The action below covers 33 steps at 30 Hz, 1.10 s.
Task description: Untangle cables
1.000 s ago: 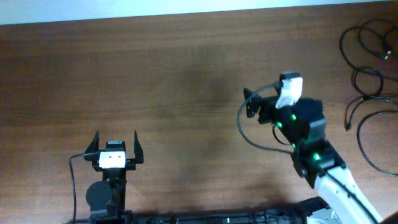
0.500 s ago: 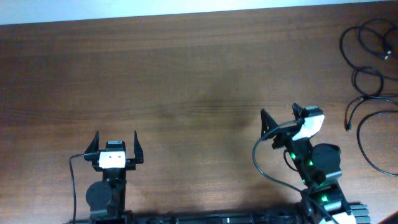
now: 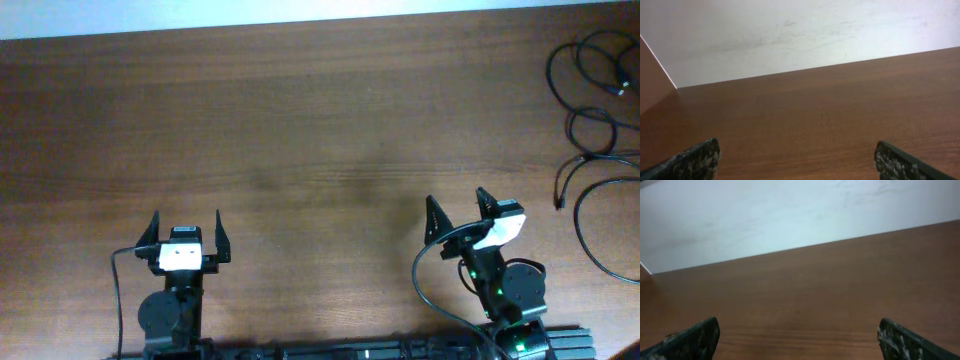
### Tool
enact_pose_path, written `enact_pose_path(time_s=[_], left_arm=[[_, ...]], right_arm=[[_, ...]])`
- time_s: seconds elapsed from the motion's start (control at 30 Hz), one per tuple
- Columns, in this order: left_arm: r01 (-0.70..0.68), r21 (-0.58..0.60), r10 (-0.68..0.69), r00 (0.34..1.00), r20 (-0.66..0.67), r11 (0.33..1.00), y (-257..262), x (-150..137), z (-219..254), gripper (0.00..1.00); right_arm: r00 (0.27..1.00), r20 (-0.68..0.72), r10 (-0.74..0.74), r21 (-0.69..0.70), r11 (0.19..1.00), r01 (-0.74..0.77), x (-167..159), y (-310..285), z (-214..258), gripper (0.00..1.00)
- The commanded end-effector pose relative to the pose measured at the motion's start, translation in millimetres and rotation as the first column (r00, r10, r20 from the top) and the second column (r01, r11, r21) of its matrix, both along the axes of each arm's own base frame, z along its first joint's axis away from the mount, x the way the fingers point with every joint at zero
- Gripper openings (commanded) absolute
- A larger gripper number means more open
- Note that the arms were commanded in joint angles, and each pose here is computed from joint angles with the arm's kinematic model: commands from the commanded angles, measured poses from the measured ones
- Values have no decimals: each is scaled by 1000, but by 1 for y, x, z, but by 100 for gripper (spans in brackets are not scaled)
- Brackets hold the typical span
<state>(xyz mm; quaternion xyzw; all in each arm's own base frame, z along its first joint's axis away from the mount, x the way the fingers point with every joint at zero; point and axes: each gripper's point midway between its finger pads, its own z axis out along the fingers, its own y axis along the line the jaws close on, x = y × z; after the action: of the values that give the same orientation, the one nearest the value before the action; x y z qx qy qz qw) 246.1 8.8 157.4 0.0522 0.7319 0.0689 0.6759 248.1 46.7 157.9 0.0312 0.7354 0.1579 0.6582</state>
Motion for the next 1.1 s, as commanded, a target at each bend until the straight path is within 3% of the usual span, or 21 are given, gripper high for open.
enact_pose_path(time_s=[0.0, 0.1, 0.33, 0.57, 1.07], left_arm=[[-20, -8, 20, 1000, -3, 1000, 4, -1, -1, 99], [-20, -8, 20, 1000, -3, 1000, 4, -1, -1, 99], [-20, -8, 20, 1000, -3, 1000, 4, -1, -1, 99], [-20, -8, 20, 1000, -3, 1000, 4, -1, -1, 99], [-20, -8, 20, 1000, -3, 1000, 4, -1, -1, 99]], right_arm=[[999, -4, -52, -15, 999, 52, -3, -11, -5, 99], [998, 15, -67, -27, 997, 67, -4, -15, -1, 99], [998, 56, -14, -263, 964, 29, -5, -12, -2, 99], [997, 74, 0, -371, 928, 27, -5, -12, -2, 99], [997, 75, -17, -378, 925, 44, -4, -16, -2, 99]])
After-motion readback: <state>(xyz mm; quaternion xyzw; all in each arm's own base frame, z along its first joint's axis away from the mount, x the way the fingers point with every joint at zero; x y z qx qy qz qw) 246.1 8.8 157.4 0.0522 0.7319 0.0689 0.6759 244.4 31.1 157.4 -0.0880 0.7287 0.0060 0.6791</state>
